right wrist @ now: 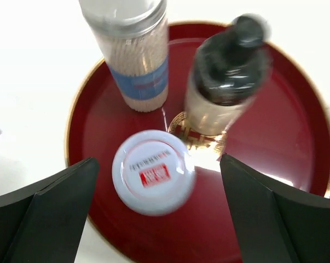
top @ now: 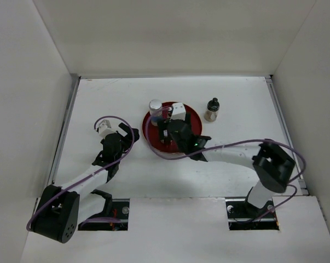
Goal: Organize the condiment bottles
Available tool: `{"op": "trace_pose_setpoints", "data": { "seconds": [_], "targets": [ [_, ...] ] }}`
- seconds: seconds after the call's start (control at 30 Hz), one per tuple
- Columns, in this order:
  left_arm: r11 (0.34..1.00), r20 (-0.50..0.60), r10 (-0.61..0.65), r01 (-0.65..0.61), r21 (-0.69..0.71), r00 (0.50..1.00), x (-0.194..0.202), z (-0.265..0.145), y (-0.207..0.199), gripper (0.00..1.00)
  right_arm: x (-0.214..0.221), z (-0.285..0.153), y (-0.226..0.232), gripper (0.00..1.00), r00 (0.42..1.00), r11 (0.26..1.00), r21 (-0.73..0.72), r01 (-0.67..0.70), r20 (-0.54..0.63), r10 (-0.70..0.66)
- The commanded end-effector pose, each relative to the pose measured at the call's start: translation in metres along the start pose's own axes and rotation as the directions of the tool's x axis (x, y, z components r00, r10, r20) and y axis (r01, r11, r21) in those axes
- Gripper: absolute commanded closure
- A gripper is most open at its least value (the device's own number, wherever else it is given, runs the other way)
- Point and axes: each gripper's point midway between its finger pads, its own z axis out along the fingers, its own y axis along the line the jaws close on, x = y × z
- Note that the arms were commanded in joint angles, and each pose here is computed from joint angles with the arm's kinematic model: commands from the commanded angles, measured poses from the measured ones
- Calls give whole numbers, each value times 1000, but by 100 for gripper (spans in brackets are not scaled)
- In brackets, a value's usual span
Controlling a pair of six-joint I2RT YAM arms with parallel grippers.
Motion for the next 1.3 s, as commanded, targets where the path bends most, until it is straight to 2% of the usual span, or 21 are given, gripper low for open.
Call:
{"op": "trace_pose_setpoints", "data": {
  "seconds": [0.0, 0.13, 0.27, 0.5, 0.7, 0.73, 0.8, 0.83, 1.0, 1.27],
  "targets": [
    [999, 35, -22, 20, 42, 999, -10, -2, -9, 0, -67, -30, -36, 0, 972, 988, -2, -156, 177, 154],
    [999, 33, -18, 17, 34, 999, -9, -1, -8, 0, -72, -27, -118, 0, 959, 967, 131, -220, 208, 190],
    [1000, 13, -10, 9, 27, 1000, -3, 3, -8, 0, -72, -5, -187, 0, 958, 928, 269, -257, 200, 208],
    [1000, 24, -9, 9, 20, 1000, -5, 2, -4, 0, -60, 58, -242, 0, 973, 908, 349, -233, 84, 217],
    [1000, 13, -3, 3, 11, 1000, -1, 4, -1, 0, -43, 94, -250, 0, 970, 911, 339, -237, 25, 243],
    [1000, 14, -1, 0, 10, 1000, -1, 4, -1, 0, -41, 98, -249, 2, 969, 912, 334, -237, 19, 245],
    [1000, 13, 1, -1, 8, 1000, 0, 5, -1, 0, -40, 101, -250, 15, 968, 910, 337, -243, 21, 251],
    [1000, 9, 1, -1, 8, 1000, 0, 5, -2, 0, -41, 99, -251, 23, 966, 906, 340, -252, 32, 256],
    [1000, 32, -6, 5, 24, 999, -6, 1, -5, 0, -61, 72, -252, 38, 963, 901, 340, -270, 86, 256],
    [1000, 36, -7, 6, 27, 999, -7, 1, -6, 0, -97, 12, -233, 40, 969, 914, 332, -234, 157, 191]
  ]
}}
